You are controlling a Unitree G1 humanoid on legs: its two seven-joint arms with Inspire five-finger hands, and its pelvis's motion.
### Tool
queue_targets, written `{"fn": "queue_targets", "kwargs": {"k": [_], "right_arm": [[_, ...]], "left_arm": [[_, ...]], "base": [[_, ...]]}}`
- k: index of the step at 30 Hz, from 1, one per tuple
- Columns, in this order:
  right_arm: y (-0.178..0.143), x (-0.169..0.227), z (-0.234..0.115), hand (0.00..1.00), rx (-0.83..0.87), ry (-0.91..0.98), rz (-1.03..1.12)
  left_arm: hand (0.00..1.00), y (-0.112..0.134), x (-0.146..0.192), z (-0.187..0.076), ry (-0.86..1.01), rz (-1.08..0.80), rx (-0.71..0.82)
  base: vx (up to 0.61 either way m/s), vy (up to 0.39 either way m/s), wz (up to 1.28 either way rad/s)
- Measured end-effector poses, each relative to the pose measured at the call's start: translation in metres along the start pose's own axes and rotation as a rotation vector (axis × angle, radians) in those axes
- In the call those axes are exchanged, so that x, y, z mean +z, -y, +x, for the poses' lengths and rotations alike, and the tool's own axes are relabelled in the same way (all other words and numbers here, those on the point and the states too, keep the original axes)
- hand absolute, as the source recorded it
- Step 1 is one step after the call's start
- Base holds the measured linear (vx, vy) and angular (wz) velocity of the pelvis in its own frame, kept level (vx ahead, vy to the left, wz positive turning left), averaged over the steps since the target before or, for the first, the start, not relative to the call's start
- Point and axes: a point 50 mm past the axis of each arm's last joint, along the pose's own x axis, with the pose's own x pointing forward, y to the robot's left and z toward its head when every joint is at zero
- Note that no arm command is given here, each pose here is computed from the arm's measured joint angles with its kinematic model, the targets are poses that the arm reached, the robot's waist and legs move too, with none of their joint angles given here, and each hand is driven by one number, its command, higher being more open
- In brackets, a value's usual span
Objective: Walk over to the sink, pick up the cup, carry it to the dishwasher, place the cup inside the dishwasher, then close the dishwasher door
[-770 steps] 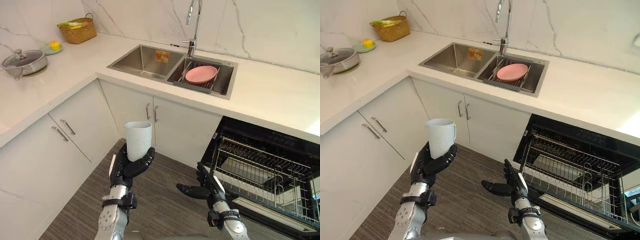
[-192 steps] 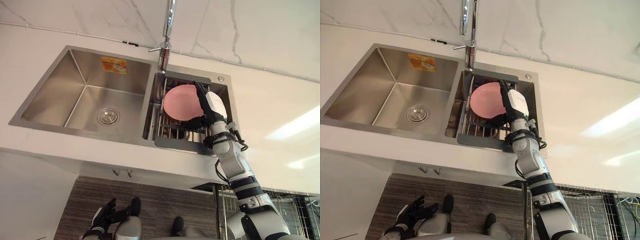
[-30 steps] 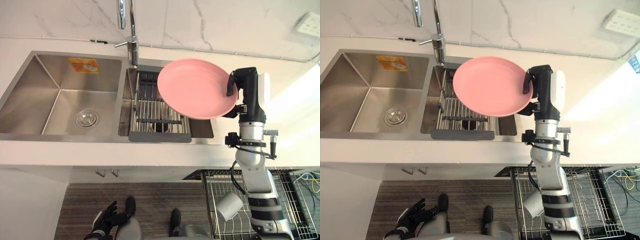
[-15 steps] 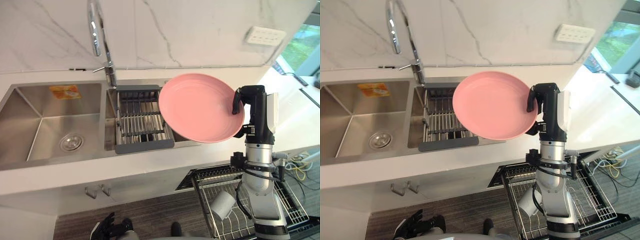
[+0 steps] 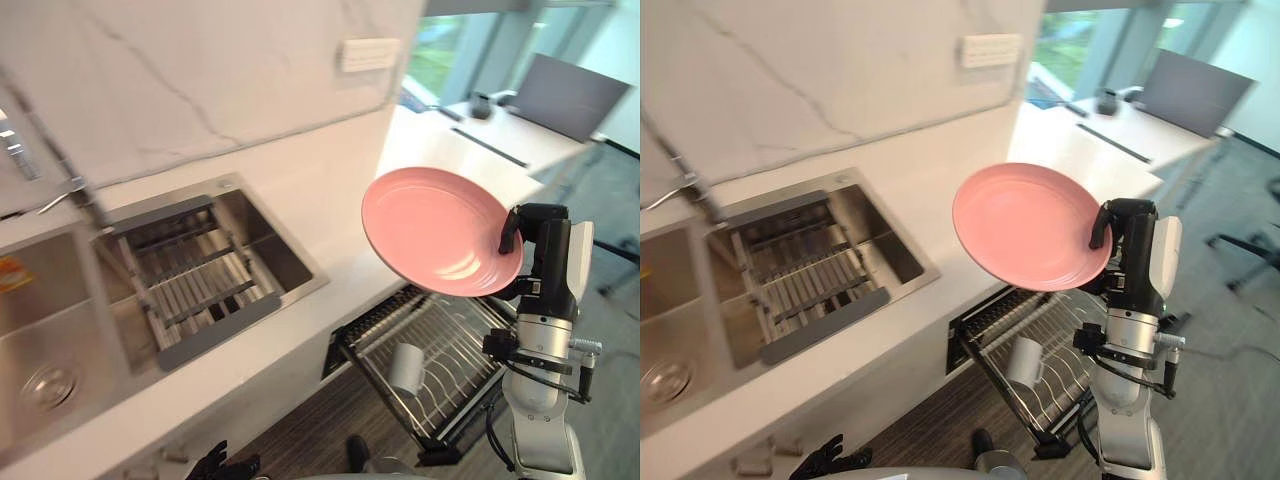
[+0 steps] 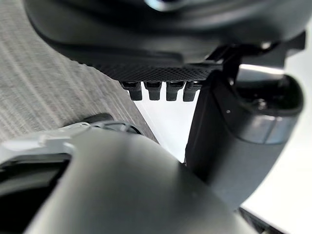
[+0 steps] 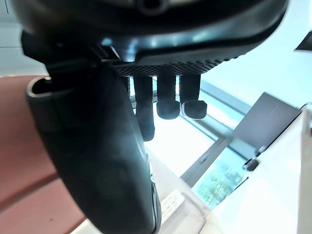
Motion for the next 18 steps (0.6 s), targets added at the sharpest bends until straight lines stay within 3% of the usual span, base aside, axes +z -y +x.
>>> {"fn": "queue_targets", "kwargs": {"k": [10,18], "right_arm": [[-0.001,-0.025,0.004,0.00,0.012,-0.141,-0.043],[-0.015,-0.078,-0.023,0.00,0.099,-0.438,-0.064]], "left_arm": [[1.00,0.006,-0.002,0.001,-0.026,-0.043,-0.003],[1.00,0.017,-0.004,0.002,-0.031,-0.060,-0.023]], "base": [[0.07,-0.004,-0.15],[0.00,-0.012,-0.03]]}}
